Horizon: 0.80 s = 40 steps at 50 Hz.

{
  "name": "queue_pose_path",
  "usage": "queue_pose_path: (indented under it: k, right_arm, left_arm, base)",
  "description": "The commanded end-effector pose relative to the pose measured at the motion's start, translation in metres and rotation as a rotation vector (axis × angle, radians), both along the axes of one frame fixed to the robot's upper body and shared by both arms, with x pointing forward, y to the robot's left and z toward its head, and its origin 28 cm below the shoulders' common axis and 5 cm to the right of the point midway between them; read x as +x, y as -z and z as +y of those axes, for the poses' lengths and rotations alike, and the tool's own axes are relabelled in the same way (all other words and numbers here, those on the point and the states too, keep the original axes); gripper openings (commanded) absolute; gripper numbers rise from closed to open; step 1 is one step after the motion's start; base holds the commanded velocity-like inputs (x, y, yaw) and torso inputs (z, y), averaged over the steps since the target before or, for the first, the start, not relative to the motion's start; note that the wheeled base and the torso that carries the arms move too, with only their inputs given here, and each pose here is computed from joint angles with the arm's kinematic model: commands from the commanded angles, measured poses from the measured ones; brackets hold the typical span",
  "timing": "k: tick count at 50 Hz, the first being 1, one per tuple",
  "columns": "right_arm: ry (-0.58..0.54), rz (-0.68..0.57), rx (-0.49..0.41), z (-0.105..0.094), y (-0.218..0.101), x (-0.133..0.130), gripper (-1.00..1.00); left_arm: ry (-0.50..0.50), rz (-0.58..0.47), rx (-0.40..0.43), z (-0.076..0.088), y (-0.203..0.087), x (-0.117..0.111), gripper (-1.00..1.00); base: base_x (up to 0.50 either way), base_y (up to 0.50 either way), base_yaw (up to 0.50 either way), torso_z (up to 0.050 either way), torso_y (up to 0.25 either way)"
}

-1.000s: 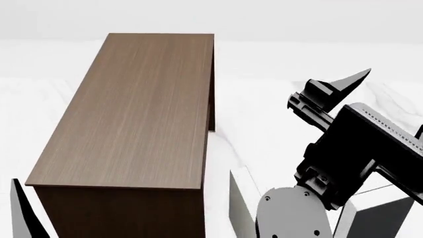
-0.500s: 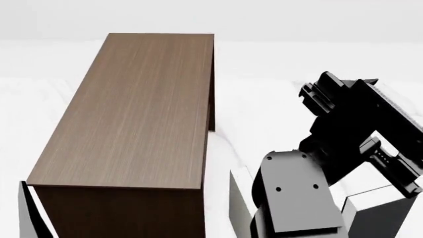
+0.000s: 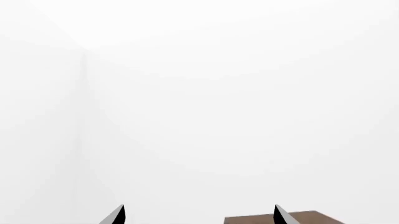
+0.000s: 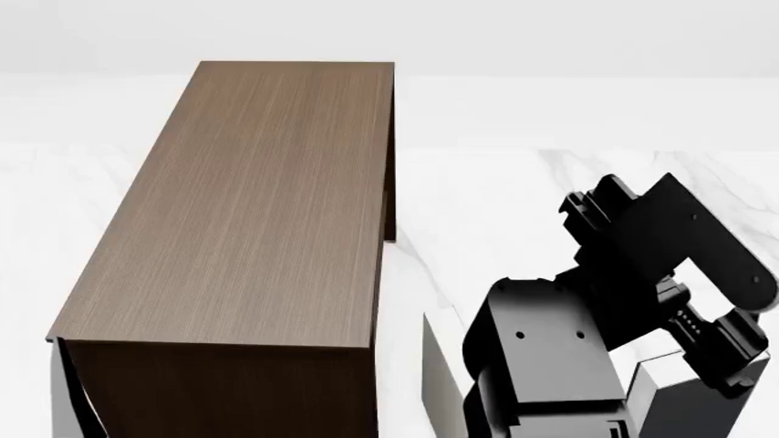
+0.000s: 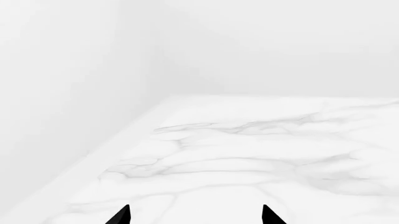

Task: Pick up the book in the middle and place it on the cabinet shelf.

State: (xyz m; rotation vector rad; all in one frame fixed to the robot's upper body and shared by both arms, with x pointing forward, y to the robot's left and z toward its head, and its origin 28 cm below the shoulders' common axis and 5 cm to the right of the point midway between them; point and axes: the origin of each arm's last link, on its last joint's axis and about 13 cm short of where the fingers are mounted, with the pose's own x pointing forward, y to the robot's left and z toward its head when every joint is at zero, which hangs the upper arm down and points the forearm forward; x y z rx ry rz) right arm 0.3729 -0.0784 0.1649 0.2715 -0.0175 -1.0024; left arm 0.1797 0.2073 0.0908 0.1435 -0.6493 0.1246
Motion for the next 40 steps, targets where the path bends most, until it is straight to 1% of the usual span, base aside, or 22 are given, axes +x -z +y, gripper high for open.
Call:
queue_pose_path:
  k: [1,22,30,32,40]
  right_arm:
    - [0.0,0.047,0.041,0.003,0.011,0.0,1.0]
    - [-0.041,0.147,0.055,0.007,0.029,-0.001,1.0]
    - [-0.055,0.154,0.058,0.008,0.031,-0.002,1.0]
    - [-0.064,0.162,0.071,0.009,0.033,-0.004,1.0]
    - [-0.063,0.173,0.058,0.009,0.036,-0.007,1.0]
  left_arm:
    - [0.001,0.0,0.009,0.001,0.0,0.001,1.0]
    - [0.006,0.019,0.009,0.001,0.001,0.0,1.0]
    - [0.01,0.028,0.009,0.0,0.002,0.001,1.0]
    - [0.011,0.031,0.009,0.0,0.002,0.001,1.0]
    - [0.014,0.037,0.011,0.0,0.003,0.001,1.0]
  base:
    - [0.0,0.0,0.0,0.0,0.0]
    - [0.0,0.0,0.0,0.0,0.0]
    - [0.0,0.0,0.0,0.0,0.0]
    - [0.0,0.0,0.0,0.0,0.0]
    - [0.0,0.0,0.0,0.0,0.0]
